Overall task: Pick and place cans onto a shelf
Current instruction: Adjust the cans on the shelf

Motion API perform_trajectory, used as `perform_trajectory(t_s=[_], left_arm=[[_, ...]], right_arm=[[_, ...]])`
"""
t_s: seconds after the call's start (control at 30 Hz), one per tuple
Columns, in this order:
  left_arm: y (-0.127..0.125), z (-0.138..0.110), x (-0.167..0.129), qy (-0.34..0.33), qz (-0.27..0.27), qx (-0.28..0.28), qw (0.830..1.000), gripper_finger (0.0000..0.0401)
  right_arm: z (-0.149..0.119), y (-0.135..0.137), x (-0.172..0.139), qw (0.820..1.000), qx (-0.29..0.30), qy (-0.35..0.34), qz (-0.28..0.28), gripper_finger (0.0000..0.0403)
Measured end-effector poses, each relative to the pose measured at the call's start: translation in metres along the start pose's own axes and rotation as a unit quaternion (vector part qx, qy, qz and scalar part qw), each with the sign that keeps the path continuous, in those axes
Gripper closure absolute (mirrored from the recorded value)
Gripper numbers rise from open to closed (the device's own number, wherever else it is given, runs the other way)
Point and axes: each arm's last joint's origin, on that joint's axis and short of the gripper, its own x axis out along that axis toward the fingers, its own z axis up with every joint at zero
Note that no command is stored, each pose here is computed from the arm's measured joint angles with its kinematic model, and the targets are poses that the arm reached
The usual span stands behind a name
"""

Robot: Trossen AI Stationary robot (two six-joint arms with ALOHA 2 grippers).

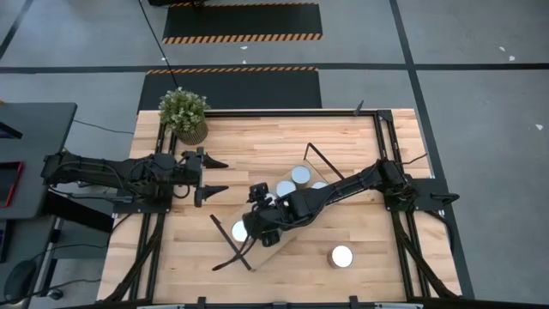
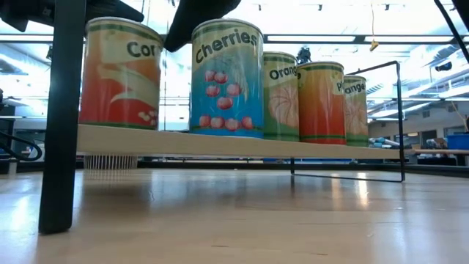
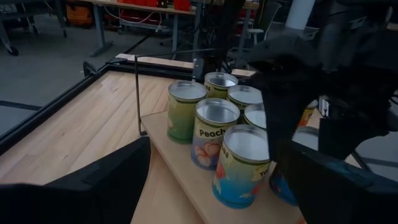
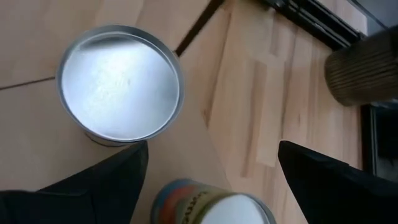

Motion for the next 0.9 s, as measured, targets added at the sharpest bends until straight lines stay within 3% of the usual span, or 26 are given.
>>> perform_trajectory(t_s=[0.27, 0.5, 0.7, 0.9], left_arm=[[0.0, 0.0, 0.0, 0.001, 0.0, 0.0, 1.0, 0.0046], [0.0, 0.0, 0.0, 0.001, 0.0, 0.0, 1.0, 0.0046], [0.0, 0.0, 0.0, 0.001, 0.0, 0.0, 1.0, 0.0046], [0.0, 0.0, 0.0, 0.001, 0.0, -0.001, 1.0, 0.0046]], right_arm=[[0.0, 0.001, -0.002, 1.0, -0.011, 0.001, -0.002, 0.0035], [0.004, 0.028, -0.016, 0.999, -0.034, -0.01, 0.023, 0.0035], [0.005, 0.046, -0.026, 0.998, -0.054, -0.012, 0.001, 0.0035], [-0.001, 0.048, -0.027, 0.999, -0.049, 0.017, -0.005, 0.0035]])
